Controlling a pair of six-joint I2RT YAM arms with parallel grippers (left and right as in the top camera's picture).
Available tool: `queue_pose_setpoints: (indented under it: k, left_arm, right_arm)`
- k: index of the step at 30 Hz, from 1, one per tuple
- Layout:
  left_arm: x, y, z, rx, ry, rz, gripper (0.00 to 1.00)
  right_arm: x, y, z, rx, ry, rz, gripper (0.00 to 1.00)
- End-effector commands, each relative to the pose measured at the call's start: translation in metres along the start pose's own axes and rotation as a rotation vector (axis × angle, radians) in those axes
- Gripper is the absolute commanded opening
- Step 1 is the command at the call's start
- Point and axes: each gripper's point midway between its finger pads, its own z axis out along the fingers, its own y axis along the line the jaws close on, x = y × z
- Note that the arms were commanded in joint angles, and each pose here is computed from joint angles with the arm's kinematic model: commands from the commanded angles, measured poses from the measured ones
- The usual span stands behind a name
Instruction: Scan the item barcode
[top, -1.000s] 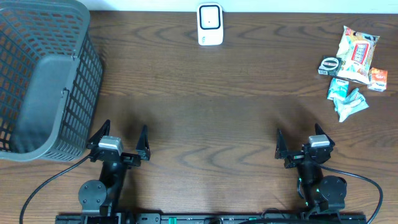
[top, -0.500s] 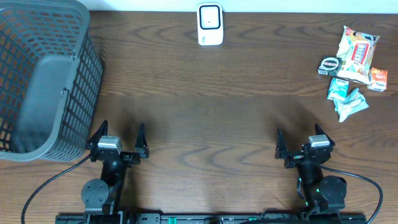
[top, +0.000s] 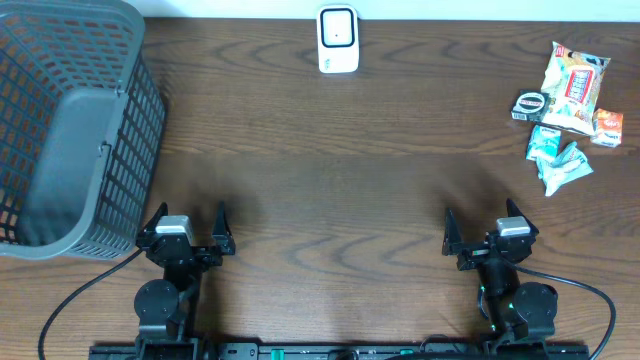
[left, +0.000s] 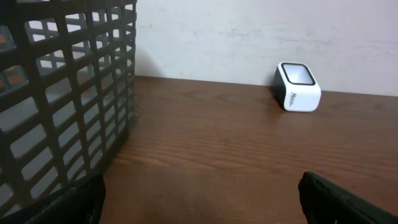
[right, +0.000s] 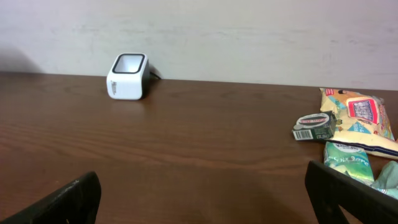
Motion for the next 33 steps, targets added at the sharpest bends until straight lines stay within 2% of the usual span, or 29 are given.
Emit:
queue_pose_setpoints:
  k: [1, 23, 33]
  left_arm:
    - [0.0139, 0.0031, 0.0000, -0.013, 0.046, -0.014, 0.98]
    - [0.0146, 0.0042, 0.0000, -0.019, 0.049, -0.012, 0.98]
    - [0.0148, 0.0042, -0.0001, -0.018, 0.050, 0.033, 0.98]
  right_arm:
    - [0.0003, -0.0012, -0.0003, 0.003, 0.000, 0.006, 0.99]
    - [0.0003, -0.0012, -0.0003, 0.003, 0.000, 0.006, 0.99]
    - [0.0005, -0.0012, -0.0002, 0.003, 0.000, 0.006, 0.99]
